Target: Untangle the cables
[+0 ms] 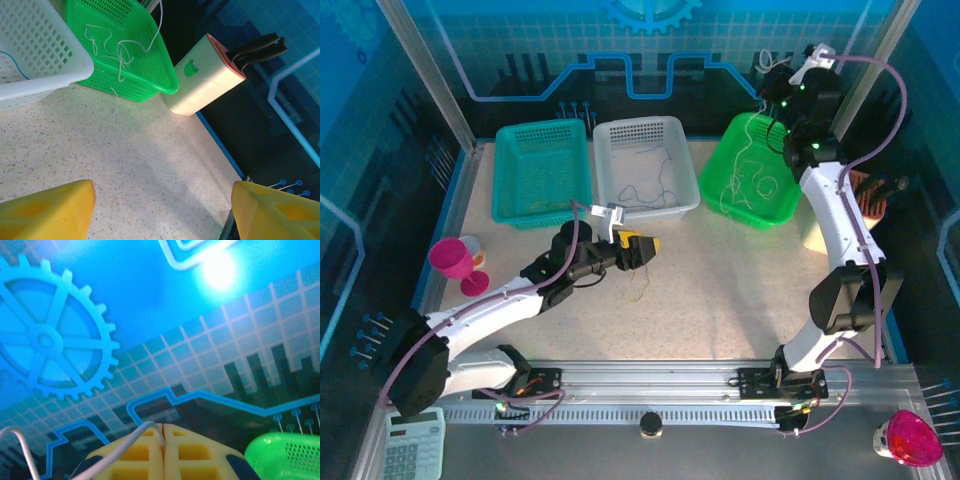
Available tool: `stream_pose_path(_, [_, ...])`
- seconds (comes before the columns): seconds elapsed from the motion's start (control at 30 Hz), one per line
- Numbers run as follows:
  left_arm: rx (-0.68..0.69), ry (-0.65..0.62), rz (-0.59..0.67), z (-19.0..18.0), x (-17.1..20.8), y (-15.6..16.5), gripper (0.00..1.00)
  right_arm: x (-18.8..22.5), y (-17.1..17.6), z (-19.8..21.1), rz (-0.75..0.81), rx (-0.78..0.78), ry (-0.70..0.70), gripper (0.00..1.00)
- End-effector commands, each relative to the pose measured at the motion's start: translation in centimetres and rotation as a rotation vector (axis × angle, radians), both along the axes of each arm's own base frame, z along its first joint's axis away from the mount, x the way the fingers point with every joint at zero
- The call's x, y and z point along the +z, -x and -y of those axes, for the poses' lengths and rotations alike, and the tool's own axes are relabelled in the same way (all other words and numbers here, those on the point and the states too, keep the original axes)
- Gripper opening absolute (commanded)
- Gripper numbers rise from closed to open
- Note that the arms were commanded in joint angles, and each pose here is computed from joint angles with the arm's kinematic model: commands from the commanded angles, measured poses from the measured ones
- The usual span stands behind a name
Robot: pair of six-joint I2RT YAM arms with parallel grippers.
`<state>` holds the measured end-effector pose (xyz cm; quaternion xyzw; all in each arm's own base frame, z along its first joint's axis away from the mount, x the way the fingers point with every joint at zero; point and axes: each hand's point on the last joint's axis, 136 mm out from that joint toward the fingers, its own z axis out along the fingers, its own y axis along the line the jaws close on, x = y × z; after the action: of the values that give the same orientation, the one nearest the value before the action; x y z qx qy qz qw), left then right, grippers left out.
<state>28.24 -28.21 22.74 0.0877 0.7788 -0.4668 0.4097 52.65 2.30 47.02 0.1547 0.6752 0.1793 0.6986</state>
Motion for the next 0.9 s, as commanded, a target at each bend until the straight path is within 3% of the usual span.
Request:
stream_pose_path(0.0, [0.014, 0.003, 0.036, -0.2, 1.5, -0.2, 0.73, 3.6, 0.6, 2.1, 0.076, -0.057, 0.008, 0.00])
stream_pose_path(0.17, [0.011, 0.004, 0.031, 0.1, 1.3, -0.4, 0.75, 3.0, 0.0, 2.2, 0.053, -0.054, 0.009, 0.00])
stream_pose_path(0.4, [0.007, 0.006, 0.027, 0.2, 1.2, -0.5, 0.76, -3.3, -1.2, 2.1, -0.060, -0.061, -0.030, 0.00])
stream_pose_path(0.87, [0.020, 0.021, 0.015, 0.0, 0.9, -0.3, 0.76, -14.7, -1.6, -0.8, -0.283, -0.069, 0.048, 0.00])
